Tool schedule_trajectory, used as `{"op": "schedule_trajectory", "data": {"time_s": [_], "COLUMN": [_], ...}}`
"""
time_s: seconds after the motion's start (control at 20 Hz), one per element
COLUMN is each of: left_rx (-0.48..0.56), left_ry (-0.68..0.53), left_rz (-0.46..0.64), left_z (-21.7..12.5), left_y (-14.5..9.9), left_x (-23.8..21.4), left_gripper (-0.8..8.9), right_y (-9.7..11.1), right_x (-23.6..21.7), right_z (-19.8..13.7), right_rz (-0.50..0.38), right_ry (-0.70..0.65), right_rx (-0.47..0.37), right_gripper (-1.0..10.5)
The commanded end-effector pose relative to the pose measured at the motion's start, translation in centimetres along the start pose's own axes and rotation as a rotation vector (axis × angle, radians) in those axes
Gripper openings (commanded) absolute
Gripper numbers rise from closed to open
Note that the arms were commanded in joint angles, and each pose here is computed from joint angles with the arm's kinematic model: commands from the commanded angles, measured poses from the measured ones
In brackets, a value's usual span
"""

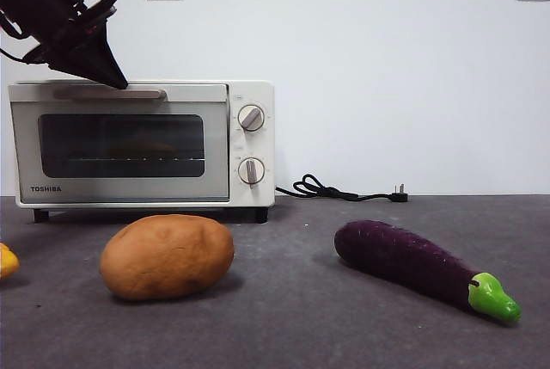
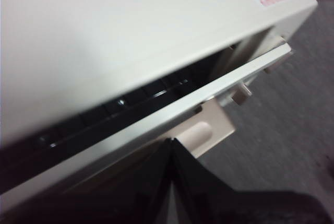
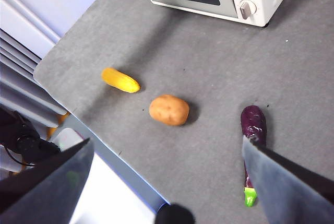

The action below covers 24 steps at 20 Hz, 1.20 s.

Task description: Take the eggplant from the table,put the eggplant in the oven

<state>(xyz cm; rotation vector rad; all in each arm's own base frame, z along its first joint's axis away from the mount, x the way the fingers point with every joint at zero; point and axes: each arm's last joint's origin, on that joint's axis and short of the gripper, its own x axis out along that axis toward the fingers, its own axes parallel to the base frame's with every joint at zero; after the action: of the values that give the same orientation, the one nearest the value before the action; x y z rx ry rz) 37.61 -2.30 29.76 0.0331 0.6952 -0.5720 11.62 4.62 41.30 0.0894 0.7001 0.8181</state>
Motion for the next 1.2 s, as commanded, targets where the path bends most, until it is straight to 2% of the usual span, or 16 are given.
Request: {"op": "schedule_trajectory", "data": {"time_s": [0.05, 0.3, 0.6, 0.8, 1.0, 1.2], "left_rx": [-0.074, -0.073, -0.049, -0.023, -0.005, 0.035], "left_ry": [0.199, 0.25, 0.24, 0.163, 0.058, -0.039], "left_rz": [-0.017, -0.085, -0.125, -0.125, -0.193, -0.176], "left_z": [-3.3, -3.6, -3.0, -1.7, -0.4, 0.5], "left_y": [0.2, -1.0, -2.7, -4.0, -5.6, -7.3], "left_x": [2.6, 2.8, 2.1, -0.2, -3.6, -7.4], "left_gripper": [-0.05, -0.05, -0.05, -0.05, -0.05, -0.05], "right_y": [0.0, -0.2, -0.7, -1.3, -1.7, -1.9], "right_x": [0.0, 0.3, 1.0, 1.9, 2.4, 2.7], "right_z": [0.2, 0.7, 1.0, 1.4, 1.9, 2.0], "right_rz": [0.002, 0.001, 0.001, -0.004, -0.005, -0.005], "right_ry": [-0.014, -0.036, -0.016, -0.004, -0.011, -0.002], "right_rx": [-0.027, -0.042, -0.031, -0.027, -0.031, -0.026], "right_gripper": [4.8, 4.8, 4.8, 4.8, 4.8, 4.8]}}
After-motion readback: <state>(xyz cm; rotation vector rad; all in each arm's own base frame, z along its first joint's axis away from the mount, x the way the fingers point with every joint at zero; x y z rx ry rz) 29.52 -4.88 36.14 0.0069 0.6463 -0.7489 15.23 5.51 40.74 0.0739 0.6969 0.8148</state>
